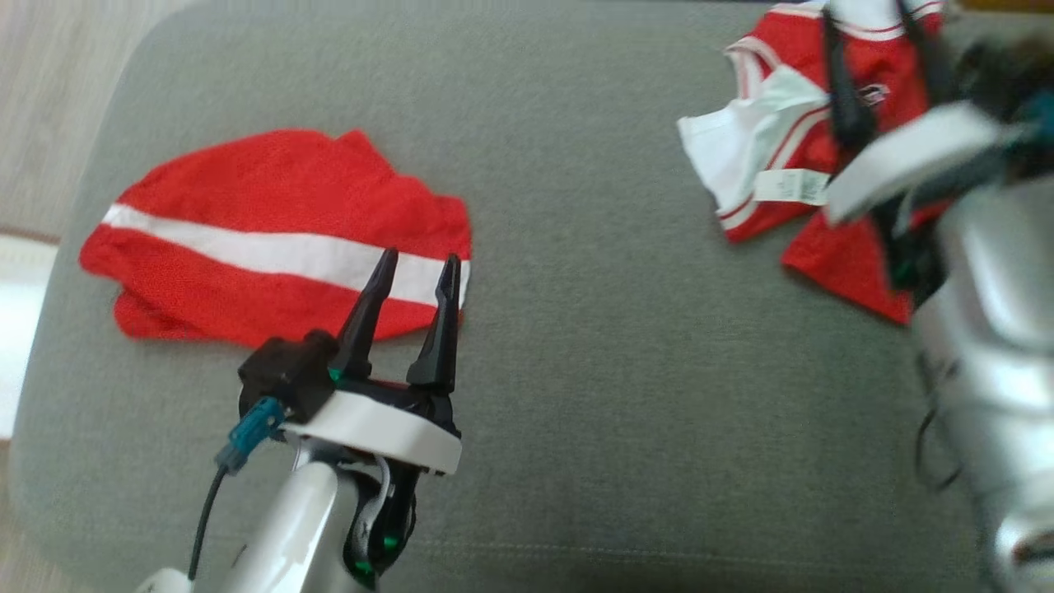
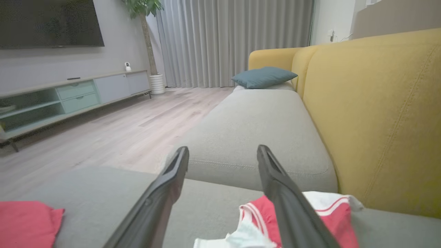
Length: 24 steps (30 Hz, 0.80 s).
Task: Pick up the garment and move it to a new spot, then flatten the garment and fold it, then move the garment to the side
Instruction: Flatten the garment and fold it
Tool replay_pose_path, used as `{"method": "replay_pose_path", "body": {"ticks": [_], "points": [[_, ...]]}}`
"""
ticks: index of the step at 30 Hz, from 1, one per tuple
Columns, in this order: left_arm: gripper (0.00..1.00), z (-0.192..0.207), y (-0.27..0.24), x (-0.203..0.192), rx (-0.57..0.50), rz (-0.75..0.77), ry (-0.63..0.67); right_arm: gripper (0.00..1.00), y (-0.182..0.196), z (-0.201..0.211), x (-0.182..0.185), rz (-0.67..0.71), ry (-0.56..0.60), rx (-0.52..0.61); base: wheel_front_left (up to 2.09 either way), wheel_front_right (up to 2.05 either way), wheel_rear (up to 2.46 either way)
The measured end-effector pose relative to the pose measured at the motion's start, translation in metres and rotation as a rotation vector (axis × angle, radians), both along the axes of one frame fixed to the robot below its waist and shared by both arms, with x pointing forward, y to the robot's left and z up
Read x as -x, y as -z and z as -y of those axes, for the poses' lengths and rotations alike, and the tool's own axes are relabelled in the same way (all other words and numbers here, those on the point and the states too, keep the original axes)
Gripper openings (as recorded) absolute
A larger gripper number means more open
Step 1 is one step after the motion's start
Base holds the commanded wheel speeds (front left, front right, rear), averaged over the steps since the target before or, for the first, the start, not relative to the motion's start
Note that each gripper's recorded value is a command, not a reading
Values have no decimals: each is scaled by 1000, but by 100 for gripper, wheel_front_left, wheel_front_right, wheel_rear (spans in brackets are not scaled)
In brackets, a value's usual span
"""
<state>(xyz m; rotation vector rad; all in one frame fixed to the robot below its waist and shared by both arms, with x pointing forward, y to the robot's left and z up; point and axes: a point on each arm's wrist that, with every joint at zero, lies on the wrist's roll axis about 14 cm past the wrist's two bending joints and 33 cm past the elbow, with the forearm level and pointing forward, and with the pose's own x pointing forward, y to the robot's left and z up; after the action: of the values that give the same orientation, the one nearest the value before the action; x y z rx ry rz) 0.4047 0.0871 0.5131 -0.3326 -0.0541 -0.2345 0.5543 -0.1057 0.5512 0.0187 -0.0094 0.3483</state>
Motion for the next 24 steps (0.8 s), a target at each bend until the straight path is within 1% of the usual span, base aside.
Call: {"method": "replay_pose_path", "body": {"ticks": [4, 7, 11, 13, 15, 17, 20, 24], "points": [[100, 10, -7, 6, 8, 19, 28, 100, 16, -2, 43, 11, 5, -43, 0, 0, 0], [100, 17, -12, 10, 13, 29, 42, 100, 33, -2, 75, -7, 30, -82, 0, 0, 0], [100, 22, -13, 14, 17, 31, 57, 100, 62, 1, 119, -63, 69, -104, 0, 0, 0], [100, 24, -12, 16, 12, 30, 65, 100, 73, 4, 136, -83, 76, -79, 0, 0, 0], [100, 25, -11, 16, 10, 30, 69, 100, 81, 9, 145, -101, 93, -80, 0, 0, 0], [100, 25, -10, 15, 10, 28, 68, 100, 80, 10, 148, -96, 97, -79, 0, 0, 0], [100, 25, -9, 15, 8, 24, 70, 100, 72, 11, 144, -70, 103, -92, 0, 0, 0], [100, 22, -5, 14, 2, 17, 66, 100, 75, 14, 140, -70, 109, -61, 0, 0, 0]]}}
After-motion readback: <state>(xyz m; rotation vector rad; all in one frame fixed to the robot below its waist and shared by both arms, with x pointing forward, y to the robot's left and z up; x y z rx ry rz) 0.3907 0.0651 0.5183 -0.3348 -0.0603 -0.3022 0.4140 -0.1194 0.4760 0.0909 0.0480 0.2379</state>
